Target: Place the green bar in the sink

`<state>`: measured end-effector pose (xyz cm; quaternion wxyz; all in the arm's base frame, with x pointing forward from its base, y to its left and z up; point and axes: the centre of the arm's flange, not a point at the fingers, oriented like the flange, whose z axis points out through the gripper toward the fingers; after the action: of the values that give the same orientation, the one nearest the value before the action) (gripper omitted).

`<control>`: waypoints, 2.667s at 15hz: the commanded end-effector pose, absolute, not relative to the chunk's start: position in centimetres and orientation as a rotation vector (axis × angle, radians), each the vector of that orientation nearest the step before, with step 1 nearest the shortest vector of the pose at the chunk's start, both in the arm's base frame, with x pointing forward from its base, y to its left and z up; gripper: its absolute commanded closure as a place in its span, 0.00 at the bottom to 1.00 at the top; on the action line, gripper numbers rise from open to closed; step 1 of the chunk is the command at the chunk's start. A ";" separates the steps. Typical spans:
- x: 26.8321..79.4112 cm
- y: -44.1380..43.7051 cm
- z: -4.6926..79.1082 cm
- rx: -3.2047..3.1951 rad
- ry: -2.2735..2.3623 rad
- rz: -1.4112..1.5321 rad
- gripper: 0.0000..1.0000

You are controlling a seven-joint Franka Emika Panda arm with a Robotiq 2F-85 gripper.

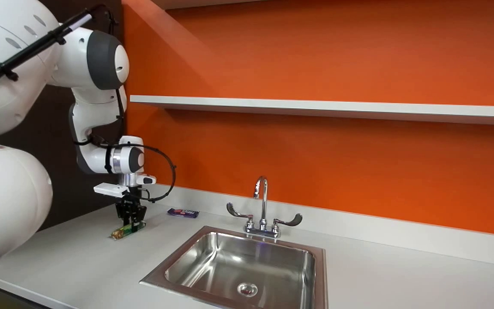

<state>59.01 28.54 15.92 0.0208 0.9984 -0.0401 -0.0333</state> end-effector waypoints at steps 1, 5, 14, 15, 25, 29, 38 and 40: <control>58.6 28.4 17.4 3.099 -0.138 -0.106 0.82; 58.3 27.6 20.1 3.100 -0.148 -0.056 0.82; 56.9 23.5 23.7 3.097 -0.206 -0.032 0.82; 56.8 22.4 23.8 3.094 -0.228 -0.033 0.82; 57.0 5.2 23.9 3.038 -0.637 -0.068 0.82; 57.1 -1.1 23.3 3.016 -0.795 -0.087 0.82; 57.4 -10.3 21.4 2.998 -1.018 -0.087 0.82; 57.3 -11.1 20.4 2.995 -1.033 -0.091 0.82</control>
<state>56.98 -9.84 21.50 -0.0022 0.9450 -0.3253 -0.0330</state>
